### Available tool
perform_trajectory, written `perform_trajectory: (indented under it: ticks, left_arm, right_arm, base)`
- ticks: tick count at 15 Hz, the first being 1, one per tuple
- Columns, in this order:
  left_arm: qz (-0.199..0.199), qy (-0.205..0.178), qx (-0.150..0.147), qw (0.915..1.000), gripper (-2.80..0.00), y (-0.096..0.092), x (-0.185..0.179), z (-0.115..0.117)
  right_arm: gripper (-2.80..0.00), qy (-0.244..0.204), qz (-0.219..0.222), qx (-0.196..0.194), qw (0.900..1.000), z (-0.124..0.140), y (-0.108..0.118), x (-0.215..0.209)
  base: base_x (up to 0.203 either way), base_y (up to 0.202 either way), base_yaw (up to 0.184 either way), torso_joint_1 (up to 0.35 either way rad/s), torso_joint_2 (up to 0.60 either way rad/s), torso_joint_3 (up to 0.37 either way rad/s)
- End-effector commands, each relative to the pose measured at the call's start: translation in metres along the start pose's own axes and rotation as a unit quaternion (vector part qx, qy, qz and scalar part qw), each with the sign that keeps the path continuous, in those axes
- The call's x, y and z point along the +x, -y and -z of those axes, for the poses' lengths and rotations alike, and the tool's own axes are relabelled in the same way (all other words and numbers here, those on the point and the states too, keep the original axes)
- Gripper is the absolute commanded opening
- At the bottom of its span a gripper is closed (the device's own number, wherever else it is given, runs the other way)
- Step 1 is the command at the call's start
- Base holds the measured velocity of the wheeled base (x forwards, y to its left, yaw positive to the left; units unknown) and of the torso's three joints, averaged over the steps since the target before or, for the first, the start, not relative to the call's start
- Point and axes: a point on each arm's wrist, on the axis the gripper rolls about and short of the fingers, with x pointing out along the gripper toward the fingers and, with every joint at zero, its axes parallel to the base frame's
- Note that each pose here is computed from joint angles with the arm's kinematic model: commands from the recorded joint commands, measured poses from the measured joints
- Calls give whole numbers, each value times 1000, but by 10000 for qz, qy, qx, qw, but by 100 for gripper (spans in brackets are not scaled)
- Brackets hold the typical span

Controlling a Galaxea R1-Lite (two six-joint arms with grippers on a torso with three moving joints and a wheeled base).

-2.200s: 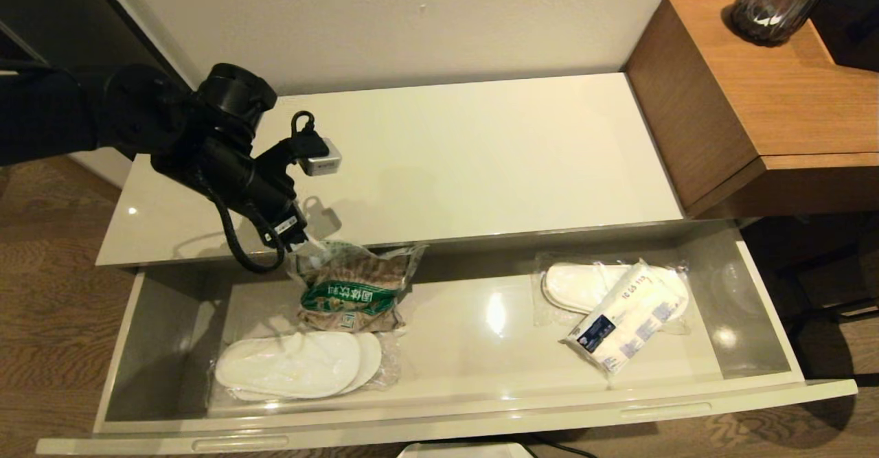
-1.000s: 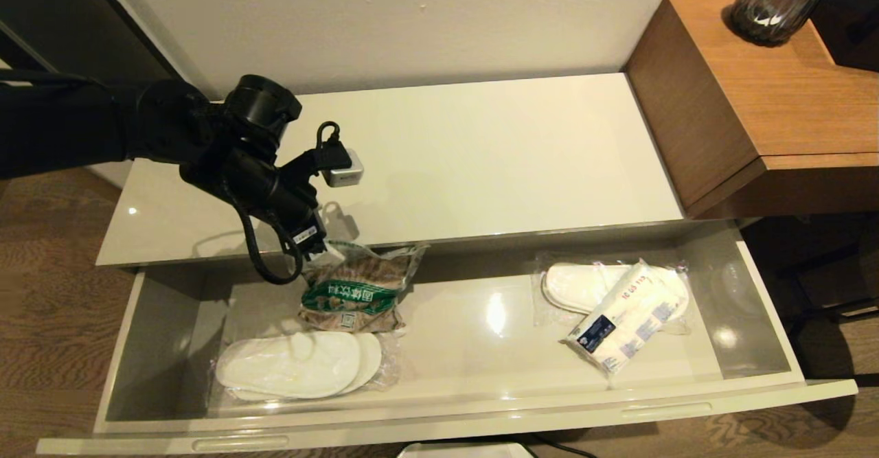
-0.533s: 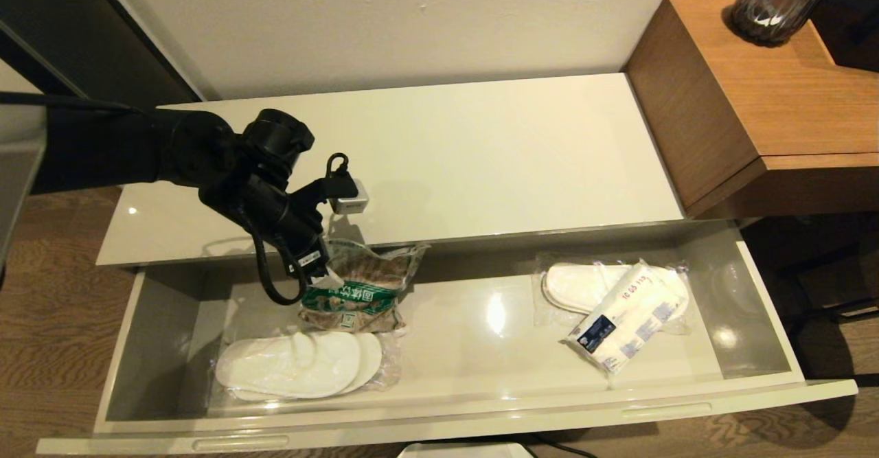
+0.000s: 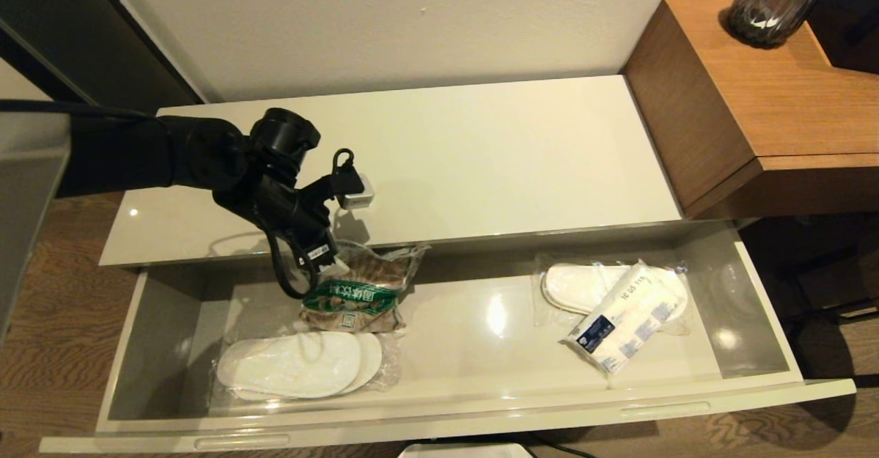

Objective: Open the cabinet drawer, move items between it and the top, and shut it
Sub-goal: Take out the solid drinks from the drawer

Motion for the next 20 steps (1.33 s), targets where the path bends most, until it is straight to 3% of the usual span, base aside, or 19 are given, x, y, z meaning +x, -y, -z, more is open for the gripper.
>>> perform_trajectory:
  ticks: [1, 13, 15, 17, 20]
  left_arm:
    - [117, -84, 16, 9999, -280, 2, 8, 2]
    - [-284, 263, -18, 9992, -280, -12, -14, -11]
    - [-538, 476, -82, 9974, -280, -22, -31, -19]
    - [-654, 586, -123, 9961, -280, -21, -62, -19]
    - [-288, 352, -195, 9988, -280, 0, -118, -7]
  right_arm:
    - [-280, -7, 2, -2, 10000, 0, 0, 0]
    - [-280, -6, -2, -2, 10000, 0, 0, 0]
    - [-280, -1, 2, -2, 10000, 0, 0, 0]
    - [-280, -1, 2, -2, 10000, 0, 0, 0]
    - [-280, -1, 2, -2, 10000, 0, 0, 0]
  base:
    - [0, 0, 0, 0, 0, 0]
    - [0, 0, 0, 0, 0, 0]
    - [0, 0, 0, 0, 0, 0]
    - [0, 0, 0, 0, 0, 0]
    - [0, 0, 0, 0, 0, 0]
